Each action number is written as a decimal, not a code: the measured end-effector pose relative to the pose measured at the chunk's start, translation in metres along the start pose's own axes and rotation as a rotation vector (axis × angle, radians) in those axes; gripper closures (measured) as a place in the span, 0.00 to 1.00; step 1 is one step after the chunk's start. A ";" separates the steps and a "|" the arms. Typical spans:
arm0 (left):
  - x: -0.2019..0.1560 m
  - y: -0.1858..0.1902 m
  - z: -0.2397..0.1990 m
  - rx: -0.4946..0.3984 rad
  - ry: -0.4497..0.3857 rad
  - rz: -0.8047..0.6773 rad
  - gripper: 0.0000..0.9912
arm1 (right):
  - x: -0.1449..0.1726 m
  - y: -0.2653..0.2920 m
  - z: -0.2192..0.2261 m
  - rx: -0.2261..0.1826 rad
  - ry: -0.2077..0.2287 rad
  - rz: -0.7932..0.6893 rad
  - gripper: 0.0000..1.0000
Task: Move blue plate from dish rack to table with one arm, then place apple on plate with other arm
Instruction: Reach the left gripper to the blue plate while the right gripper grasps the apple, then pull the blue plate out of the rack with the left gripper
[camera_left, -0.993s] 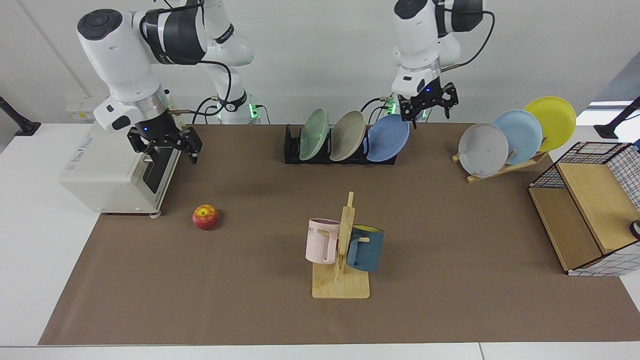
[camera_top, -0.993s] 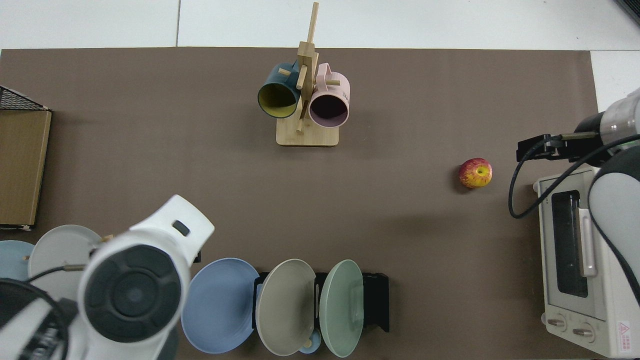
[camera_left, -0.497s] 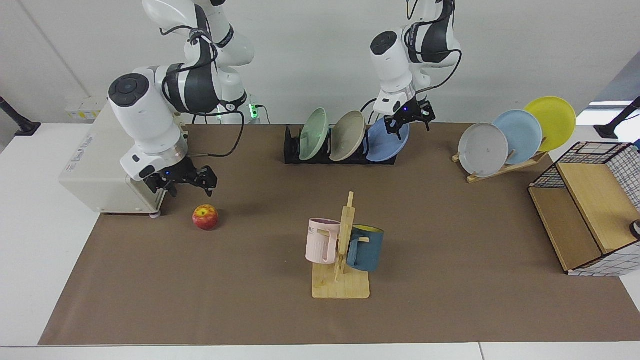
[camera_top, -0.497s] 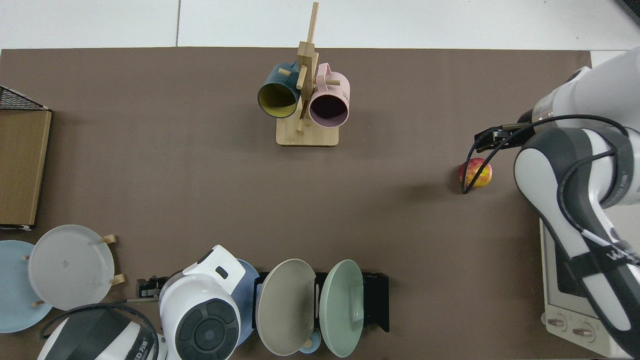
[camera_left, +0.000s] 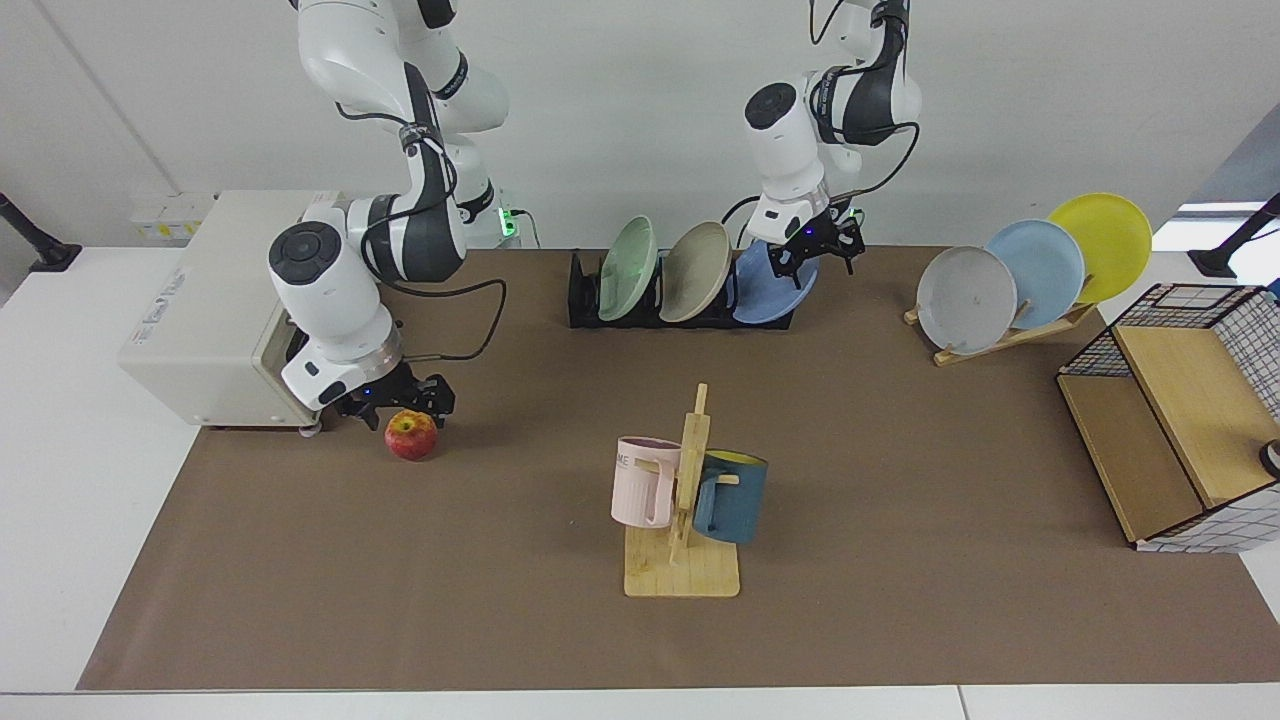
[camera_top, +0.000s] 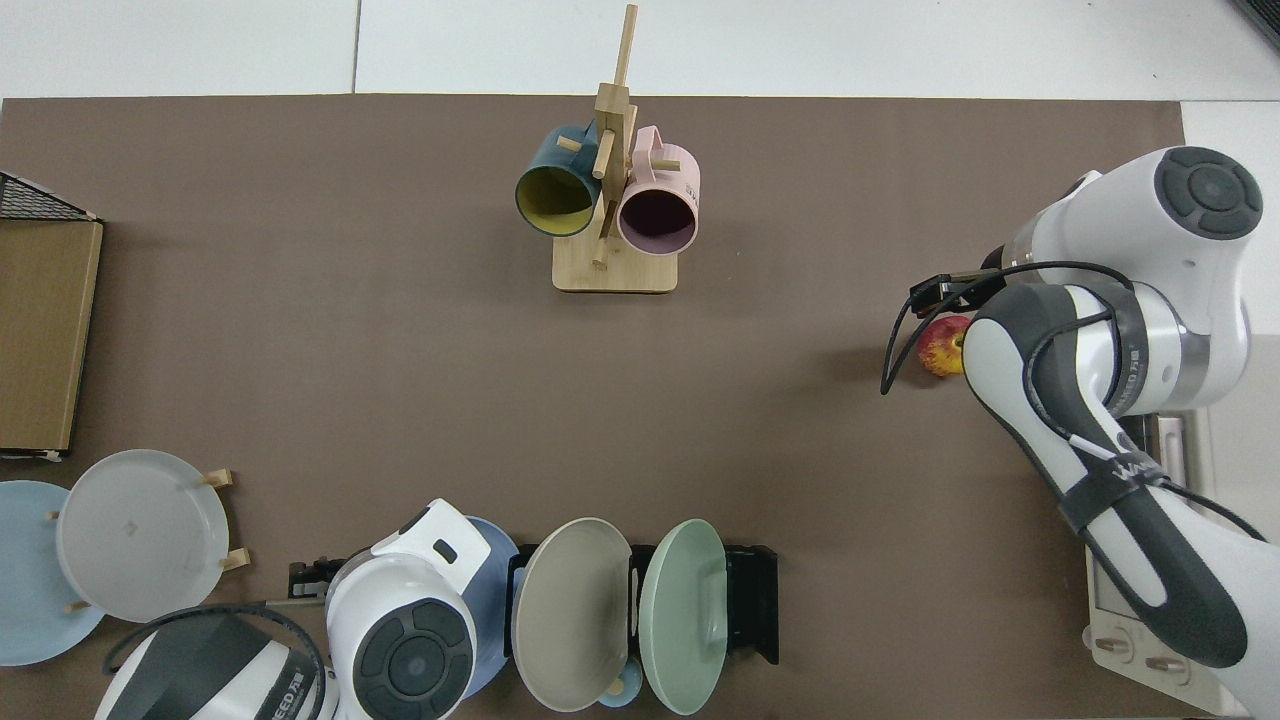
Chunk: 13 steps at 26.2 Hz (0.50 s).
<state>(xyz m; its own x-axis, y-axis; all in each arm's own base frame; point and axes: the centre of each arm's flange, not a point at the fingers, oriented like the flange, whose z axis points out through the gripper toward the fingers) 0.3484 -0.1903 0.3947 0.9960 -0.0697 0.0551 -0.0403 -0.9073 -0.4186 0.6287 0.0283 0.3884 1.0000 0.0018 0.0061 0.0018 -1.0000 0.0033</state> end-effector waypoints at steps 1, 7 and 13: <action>-0.001 0.000 0.001 -0.002 -0.005 -0.001 0.20 | -0.002 0.002 0.005 -0.001 -0.006 0.003 0.00; -0.003 0.004 0.003 -0.031 -0.029 -0.014 0.67 | -0.007 0.010 0.027 -0.004 -0.045 0.014 0.00; -0.003 0.001 -0.006 -0.026 -0.033 -0.011 0.80 | -0.008 0.010 0.049 -0.006 -0.058 0.015 0.00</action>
<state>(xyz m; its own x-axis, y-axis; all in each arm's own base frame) 0.3447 -0.1941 0.3997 0.9985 -0.0465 0.0291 -0.0313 -0.9185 -0.3942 0.6207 0.0179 0.3398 0.9986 -0.0132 -0.0514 -0.0127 -0.9999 0.0091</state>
